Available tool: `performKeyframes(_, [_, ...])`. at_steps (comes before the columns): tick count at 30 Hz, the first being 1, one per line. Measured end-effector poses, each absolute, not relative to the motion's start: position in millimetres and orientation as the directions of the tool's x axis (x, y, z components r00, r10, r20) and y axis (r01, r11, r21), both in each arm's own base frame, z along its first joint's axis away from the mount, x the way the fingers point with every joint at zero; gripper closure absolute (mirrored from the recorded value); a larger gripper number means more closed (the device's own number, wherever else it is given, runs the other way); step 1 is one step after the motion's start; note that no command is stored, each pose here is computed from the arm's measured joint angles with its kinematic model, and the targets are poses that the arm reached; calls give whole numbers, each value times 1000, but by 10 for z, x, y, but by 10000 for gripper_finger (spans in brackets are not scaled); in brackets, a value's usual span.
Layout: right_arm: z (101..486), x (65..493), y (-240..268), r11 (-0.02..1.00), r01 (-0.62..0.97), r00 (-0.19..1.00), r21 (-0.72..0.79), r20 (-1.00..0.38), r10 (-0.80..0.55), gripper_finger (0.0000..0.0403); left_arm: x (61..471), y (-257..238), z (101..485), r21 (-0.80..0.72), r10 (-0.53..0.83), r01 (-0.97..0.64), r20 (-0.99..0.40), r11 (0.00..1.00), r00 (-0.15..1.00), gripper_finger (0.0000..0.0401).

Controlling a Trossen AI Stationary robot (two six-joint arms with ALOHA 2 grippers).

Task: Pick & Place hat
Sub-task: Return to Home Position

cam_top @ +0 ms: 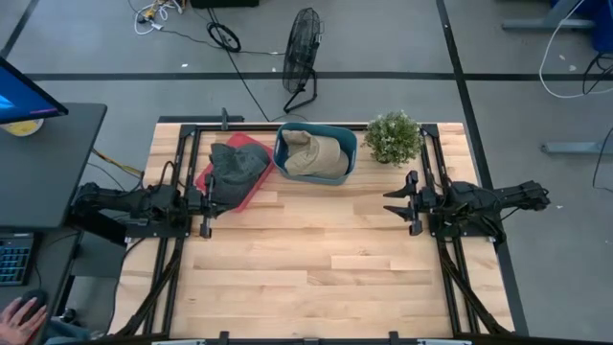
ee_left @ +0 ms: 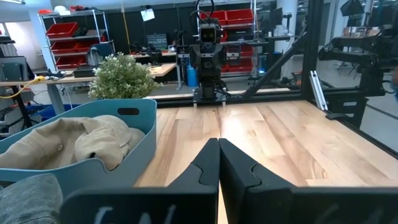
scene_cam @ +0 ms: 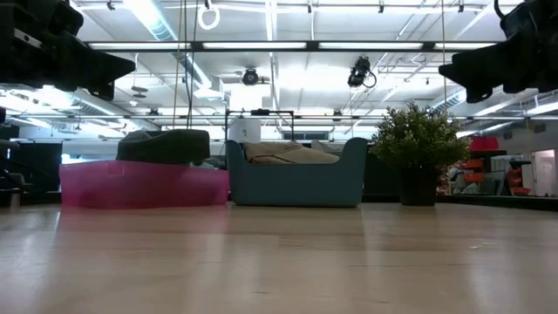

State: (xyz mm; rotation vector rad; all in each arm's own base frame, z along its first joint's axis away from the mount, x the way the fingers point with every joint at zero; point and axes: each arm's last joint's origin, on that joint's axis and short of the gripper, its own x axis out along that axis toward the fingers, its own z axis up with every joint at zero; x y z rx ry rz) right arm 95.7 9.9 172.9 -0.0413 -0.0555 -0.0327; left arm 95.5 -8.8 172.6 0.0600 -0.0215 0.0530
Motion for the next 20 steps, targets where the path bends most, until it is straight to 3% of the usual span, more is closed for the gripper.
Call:
performKeyframes(5, [1728, 957, 99, 996, 35, 998, -76, 55, -31, 239, 955, -88, 1727, 59, 53, -54, 26, 997, 998, 398])
performKeyframes(12, [1727, 957, 100, 999, 29, 998, 30, 54, -30, 239, 955, -88, 1728, 58, 53, -55, 27, 997, 998, 398])
performKeyframes(20, [1727, 957, 100, 999, 29, 998, 29, 54, -30, 239, 955, -88, 1729, 58, 53, -55, 28, 997, 998, 398])
